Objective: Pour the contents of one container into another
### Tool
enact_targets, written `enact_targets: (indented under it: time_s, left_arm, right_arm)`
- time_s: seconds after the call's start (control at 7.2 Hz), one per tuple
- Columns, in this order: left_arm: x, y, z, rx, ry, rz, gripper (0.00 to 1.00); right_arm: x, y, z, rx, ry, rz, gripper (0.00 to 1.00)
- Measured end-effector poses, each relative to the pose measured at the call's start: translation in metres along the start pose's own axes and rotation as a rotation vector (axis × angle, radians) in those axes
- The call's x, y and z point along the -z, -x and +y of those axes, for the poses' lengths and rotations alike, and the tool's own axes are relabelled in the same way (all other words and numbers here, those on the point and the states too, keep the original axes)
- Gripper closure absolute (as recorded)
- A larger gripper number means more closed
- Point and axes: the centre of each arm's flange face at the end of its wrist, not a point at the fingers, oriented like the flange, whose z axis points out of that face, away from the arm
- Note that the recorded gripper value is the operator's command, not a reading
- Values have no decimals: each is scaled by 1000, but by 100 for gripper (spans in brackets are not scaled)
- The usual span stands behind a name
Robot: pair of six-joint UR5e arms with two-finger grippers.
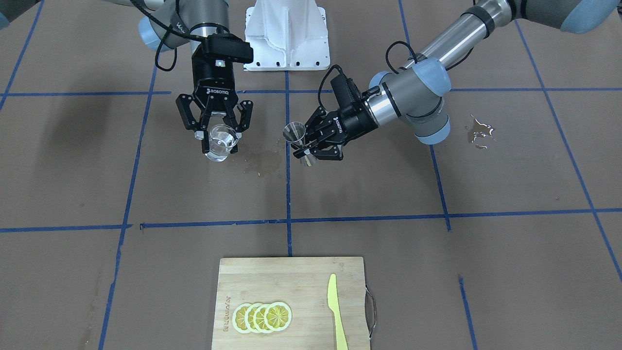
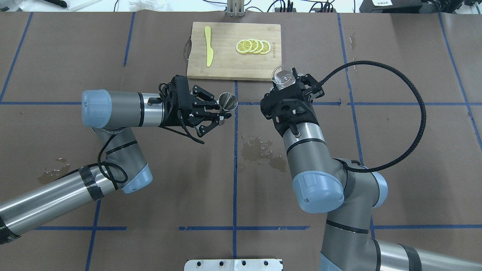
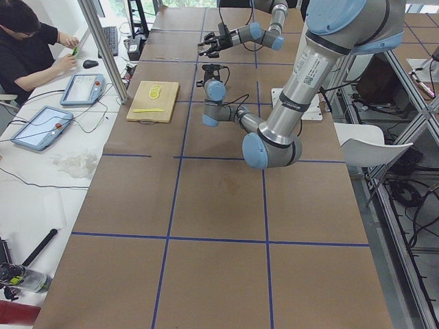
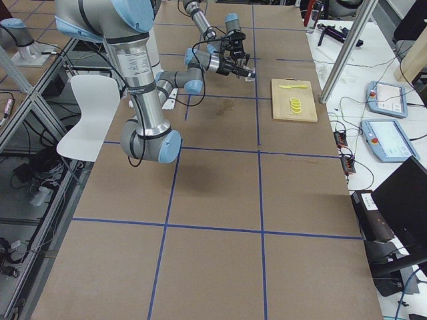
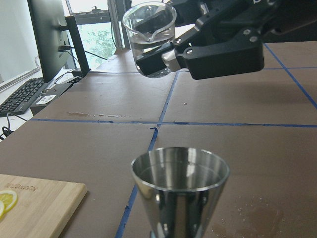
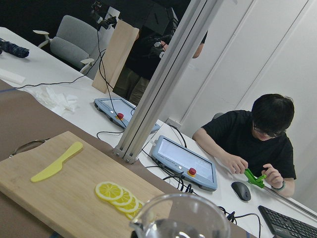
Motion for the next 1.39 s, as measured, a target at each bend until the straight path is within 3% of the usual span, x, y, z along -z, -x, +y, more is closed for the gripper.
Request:
enact_targets:
  time_s: [0.56, 1.39]
  left_arm:
    - [-2, -1, 0, 1, -1, -9, 100]
    - [-2, -1, 0, 1, -1, -9, 100]
  right_arm:
    - [23, 31, -7, 24, -5, -18, 100]
    - [39, 68, -36, 136, 35, 2, 100]
